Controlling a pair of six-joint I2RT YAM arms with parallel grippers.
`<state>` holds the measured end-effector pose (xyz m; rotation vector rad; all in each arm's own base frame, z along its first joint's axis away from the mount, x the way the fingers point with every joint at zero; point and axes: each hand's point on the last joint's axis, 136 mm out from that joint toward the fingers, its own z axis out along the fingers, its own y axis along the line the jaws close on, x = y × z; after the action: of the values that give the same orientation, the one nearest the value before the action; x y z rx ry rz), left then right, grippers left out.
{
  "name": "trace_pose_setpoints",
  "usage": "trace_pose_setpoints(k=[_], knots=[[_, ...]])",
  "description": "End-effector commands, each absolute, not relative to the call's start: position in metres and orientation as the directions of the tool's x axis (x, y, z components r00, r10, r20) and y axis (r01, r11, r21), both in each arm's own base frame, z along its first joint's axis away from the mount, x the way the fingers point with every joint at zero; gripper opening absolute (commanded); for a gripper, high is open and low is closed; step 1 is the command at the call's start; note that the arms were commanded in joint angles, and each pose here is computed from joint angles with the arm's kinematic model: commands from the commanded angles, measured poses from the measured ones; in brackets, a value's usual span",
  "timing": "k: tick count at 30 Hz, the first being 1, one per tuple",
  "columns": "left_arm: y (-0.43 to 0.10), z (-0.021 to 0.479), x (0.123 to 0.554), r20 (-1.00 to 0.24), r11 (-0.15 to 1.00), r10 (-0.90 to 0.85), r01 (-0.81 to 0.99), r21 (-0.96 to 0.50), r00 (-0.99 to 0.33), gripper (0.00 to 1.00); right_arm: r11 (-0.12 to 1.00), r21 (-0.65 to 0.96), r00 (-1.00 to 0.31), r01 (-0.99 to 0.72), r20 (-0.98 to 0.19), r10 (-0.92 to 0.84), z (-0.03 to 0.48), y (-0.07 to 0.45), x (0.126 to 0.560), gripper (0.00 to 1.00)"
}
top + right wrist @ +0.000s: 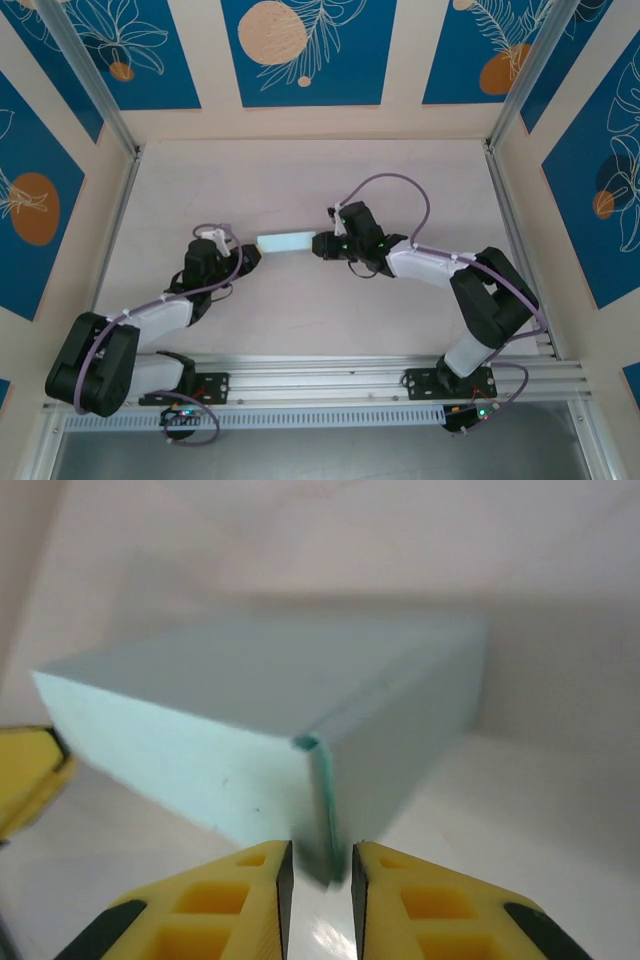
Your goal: Fold the paper box
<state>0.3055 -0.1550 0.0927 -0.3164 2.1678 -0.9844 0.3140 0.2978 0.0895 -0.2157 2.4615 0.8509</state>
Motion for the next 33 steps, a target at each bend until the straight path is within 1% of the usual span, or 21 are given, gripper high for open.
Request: trace_pose_setpoints(k=[1, 7, 10, 12, 13, 15, 18, 19, 20, 22, 23, 24, 28, 29, 33], knots=[[-0.145, 0.045, 0.271, -0.405, 0.719, -0.459, -0.063, -0.692, -0.790, 0.22, 0.884, 0.396, -0.915, -0.249, -0.395, -0.081, 0.029, 0.268, 0.273, 0.24], [-0.139, 0.043, 0.263, -0.413, 0.736, -0.455, -0.071, -0.674, -0.789, 0.23, 0.890, 0.390, -0.918, -0.238, -0.389, -0.075, 0.028, 0.265, 0.259, 0.24], [-0.137, 0.057, 0.268, -0.456, 0.747, -0.449, -0.043, -0.663, -0.768, 0.26, 0.888, 0.389, -0.909, -0.246, -0.409, -0.072, 0.040, 0.266, 0.260, 0.24], [-0.136, 0.072, 0.273, -0.497, 0.759, -0.439, -0.013, -0.651, -0.748, 0.30, 0.884, 0.393, -0.902, -0.254, -0.427, -0.069, 0.051, 0.267, 0.262, 0.25], [-0.135, 0.078, 0.276, -0.517, 0.767, -0.432, 0.001, -0.642, -0.739, 0.33, 0.885, 0.389, -0.898, -0.255, -0.434, -0.068, 0.056, 0.267, 0.263, 0.25], [-0.133, 0.092, 0.282, -0.559, 0.786, -0.414, 0.029, -0.618, -0.718, 0.44, 0.891, 0.376, -0.890, -0.253, -0.452, -0.063, 0.066, 0.265, 0.267, 0.26], [-0.132, 0.106, 0.291, -0.605, 0.811, -0.387, 0.055, -0.582, -0.695, 0.55, 0.908, 0.350, -0.880, -0.233, -0.472, -0.044, 0.078, 0.258, 0.274, 0.30], [-0.130, 0.109, 0.294, -0.617, 0.822, -0.379, 0.056, -0.567, -0.690, 0.60, 0.913, 0.340, -0.877, -0.224, -0.480, -0.036, 0.082, 0.255, 0.276, 0.32], [-0.128, 0.113, 0.297, -0.632, 0.834, -0.365, 0.061, -0.548, -0.683, 0.69, 0.919, 0.331, -0.870, -0.215, -0.493, -0.026, 0.087, 0.250, 0.280, 0.33], [-0.123, 0.122, 0.303, -0.666, 0.861, -0.340, 0.065, -0.504, -0.664, 0.87, 0.929, 0.311, -0.852, -0.201, -0.524, -0.009, 0.097, 0.239, 0.286, 0.42], [-0.118, 0.128, 0.307, -0.688, 0.878, -0.326, 0.063, -0.475, -0.648, 0.95, 0.936, 0.296, -0.840, -0.188, -0.543, 0.003, 0.104, 0.231, 0.290, 0.51], [-0.113, 0.135, 0.310, -0.712, 0.894, -0.312, 0.061, -0.445, -0.629, 1.00, 0.945, 0.278, -0.828, -0.174, -0.561, 0.012, 0.110, 0.222, 0.294, 0.60], [-0.093, 0.158, 0.318, -0.795, 0.943, -0.255, 0.039, -0.330, -0.551, 1.00, 0.974, 0.206, -0.768, -0.096, -0.637, 0.059, 0.134, 0.182, 0.309, 0.94], [-0.085, 0.163, 0.321, -0.817, 0.955, -0.238, 0.025, -0.295, -0.525, 1.00, 0.978, 0.191, -0.748, -0.079, -0.660, 0.069, 0.140, 0.171, 0.312, 1.00], [-0.061, 0.179, 0.325, -0.887, 0.984, -0.169, -0.030, -0.173, -0.429, 1.00, 0.988, 0.154, -0.678, -0.026, -0.729, 0.096, 0.159, 0.134, 0.320, 1.00]])
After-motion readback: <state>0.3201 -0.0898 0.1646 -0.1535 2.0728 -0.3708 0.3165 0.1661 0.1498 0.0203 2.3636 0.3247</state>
